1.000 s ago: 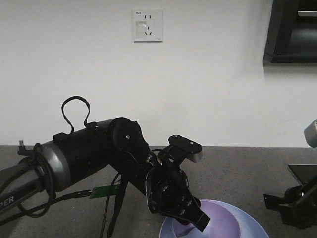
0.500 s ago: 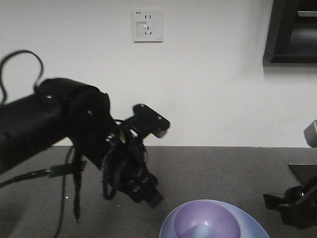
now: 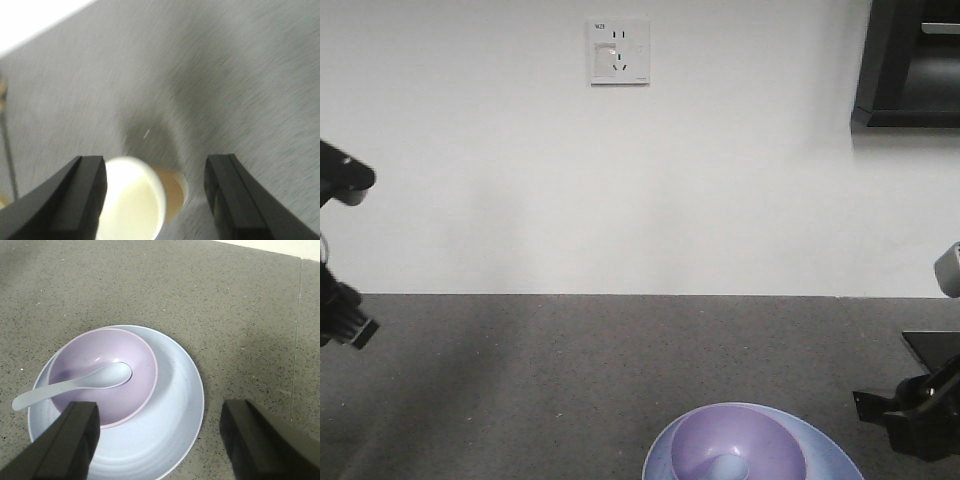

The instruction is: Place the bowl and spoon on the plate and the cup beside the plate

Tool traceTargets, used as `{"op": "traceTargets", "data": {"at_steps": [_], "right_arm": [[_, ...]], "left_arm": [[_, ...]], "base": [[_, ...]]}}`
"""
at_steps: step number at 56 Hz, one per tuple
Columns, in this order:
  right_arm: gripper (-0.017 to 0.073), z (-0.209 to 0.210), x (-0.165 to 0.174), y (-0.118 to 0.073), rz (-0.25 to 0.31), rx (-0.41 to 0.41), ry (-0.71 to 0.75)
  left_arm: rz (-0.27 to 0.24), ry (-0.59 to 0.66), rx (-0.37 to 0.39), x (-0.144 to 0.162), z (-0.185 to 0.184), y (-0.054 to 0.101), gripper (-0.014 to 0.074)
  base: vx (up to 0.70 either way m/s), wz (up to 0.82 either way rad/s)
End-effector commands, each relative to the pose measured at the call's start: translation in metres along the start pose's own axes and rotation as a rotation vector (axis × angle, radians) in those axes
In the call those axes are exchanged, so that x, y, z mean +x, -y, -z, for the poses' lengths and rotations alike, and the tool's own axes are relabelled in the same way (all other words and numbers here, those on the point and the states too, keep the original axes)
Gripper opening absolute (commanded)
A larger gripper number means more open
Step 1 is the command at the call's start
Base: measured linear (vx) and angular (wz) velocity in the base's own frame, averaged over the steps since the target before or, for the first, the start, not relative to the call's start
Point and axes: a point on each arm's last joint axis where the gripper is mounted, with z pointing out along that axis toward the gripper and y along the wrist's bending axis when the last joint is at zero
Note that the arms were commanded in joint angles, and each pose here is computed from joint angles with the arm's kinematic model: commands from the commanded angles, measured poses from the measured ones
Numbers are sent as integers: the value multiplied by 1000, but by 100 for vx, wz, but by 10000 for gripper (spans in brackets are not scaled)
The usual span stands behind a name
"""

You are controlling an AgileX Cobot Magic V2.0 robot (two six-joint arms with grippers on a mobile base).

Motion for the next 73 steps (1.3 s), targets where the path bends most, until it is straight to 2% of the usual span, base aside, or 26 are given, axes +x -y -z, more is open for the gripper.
{"op": "traceTargets", "data": {"at_steps": [1,12,15,25,31,36,43,45,48,54,62,68,73], "right_arm": [[546,11,-14,0,-2,11,118],[546,11,-14,0,-14,10,119],[546,11,-14,0,-14,10,118],[546,11,-14,0,-14,10,118],[546,11,-14,0,-16,8,117],[546,11,-13,0,-16,8,115],[546,11,-13,0,-17,8,115],[546,11,-13,0,-17,8,115],[546,11,-13,0,-16,8,114],[546,11,-13,0,-16,8,113],[546,11,-13,0,-16,8,110],[546,11,-13,0,-16,7,107],[546,11,-13,0,-16,7,107]], "left_arm": [[41,-20,-38,14,-1,-13,545],[55,-152,-45,40,-41,-14,545],[66,-164,-43,45,-49,-13,545],[59,-184,-7,60,-72,-4,540],[48,-178,8,64,-80,1,503],[53,-172,23,65,-83,3,404],[53,-167,23,65,-83,3,106],[36,-163,24,64,-83,3,8],[24,-159,25,64,-82,3,-9],[34,-140,29,60,-79,2,-8],[66,-90,98,45,-60,1,-6],[110,22,222,23,-34,2,-4],[105,125,337,6,-12,9,-2]], "base": [[0,0],[0,0],[0,0],[0,0],[0,0],[0,0],[0,0],[0,0],[0,0],[0,0],[0,0],[0,0],[0,0]]}}
